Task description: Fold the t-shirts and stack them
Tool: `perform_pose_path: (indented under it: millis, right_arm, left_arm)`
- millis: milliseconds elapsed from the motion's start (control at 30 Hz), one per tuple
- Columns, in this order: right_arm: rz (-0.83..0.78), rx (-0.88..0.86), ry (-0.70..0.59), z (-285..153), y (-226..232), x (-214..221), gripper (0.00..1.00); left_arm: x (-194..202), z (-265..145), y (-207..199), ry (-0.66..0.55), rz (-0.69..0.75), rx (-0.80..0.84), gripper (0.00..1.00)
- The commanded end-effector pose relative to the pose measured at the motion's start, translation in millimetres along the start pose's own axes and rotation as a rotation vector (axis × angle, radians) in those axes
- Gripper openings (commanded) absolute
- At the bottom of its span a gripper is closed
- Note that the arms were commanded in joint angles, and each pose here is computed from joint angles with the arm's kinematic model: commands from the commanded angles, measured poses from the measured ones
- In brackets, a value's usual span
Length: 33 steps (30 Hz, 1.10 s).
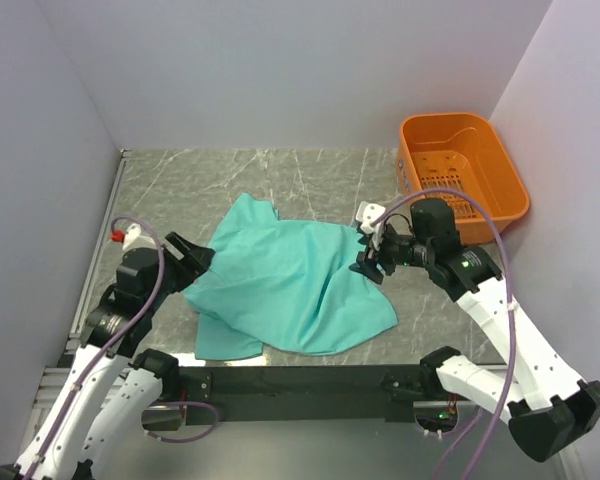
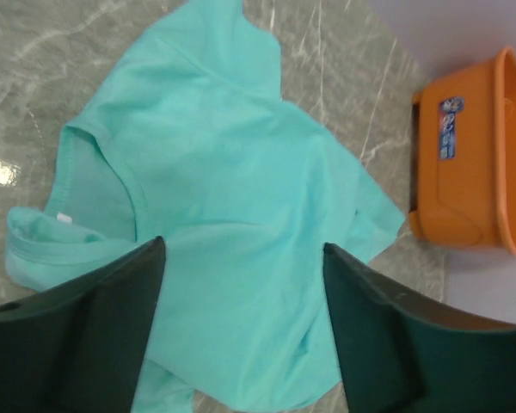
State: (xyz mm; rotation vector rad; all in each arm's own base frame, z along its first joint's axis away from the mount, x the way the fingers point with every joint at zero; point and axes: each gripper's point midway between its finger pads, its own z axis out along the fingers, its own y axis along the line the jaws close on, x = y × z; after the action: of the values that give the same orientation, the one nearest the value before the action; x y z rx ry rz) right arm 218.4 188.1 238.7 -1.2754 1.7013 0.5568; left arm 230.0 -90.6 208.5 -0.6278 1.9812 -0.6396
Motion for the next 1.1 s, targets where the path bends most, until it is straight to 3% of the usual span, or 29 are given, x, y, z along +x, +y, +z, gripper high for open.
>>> perform_pose_path:
  millis: [0, 200, 333, 367, 500, 567, 633, 667, 800, 1067]
  right_arm:
    - [0.048, 0.042, 0.034, 10, -18, 12, 0.69]
    - [0.177, 0.113, 0.113, 30, -44, 39, 0.68]
    - [0.226, 0.134, 0.121, 30, -59, 42, 0.68]
    - [0.237, 0.137, 0.128, 28, -62, 45, 0.68]
    - [0.242, 0.1, 0.124, 26, -57, 52, 0.68]
    - [0.252, 0.102, 0.12, 24, -58, 56, 0.68]
    - [0.266, 0.101, 0.12, 25, -59, 60, 0.68]
    - [0.276, 0.097, 0.126, 25, -59, 63, 0.68]
    - [0.298, 0.1, 0.136, 26, -62, 69, 0.68]
    - [0.327, 0.115, 0.165, 27, -68, 81, 0.68]
  left_arm:
    - [-31, -20, -10, -0.111, -0.045, -0.001, 0.81]
    - [-48, -12, -27, -0.15, 0.032, 0.036, 0.88]
    - [-50, 43, -46, -0.07, 0.179, 0.051, 0.91]
    - [-57, 51, -62, -0.058, 0.222, 0.105, 0.9]
    - [-57, 129, -50, 0.089, 0.305, 0.041, 0.83]
    - [-77, 150, -56, 0.089, 0.354, 0.048, 0.82]
    - [-72, 187, -37, 0.166, 0.368, -0.007, 0.81]
    - [-86, 197, -49, 0.158, 0.404, 0.024, 0.78]
    - [-69, 257, -30, 0.289, 0.428, -0.015, 0.73]
    - [-35, 317, 1, 0.428, 0.41, -0.059, 0.66]
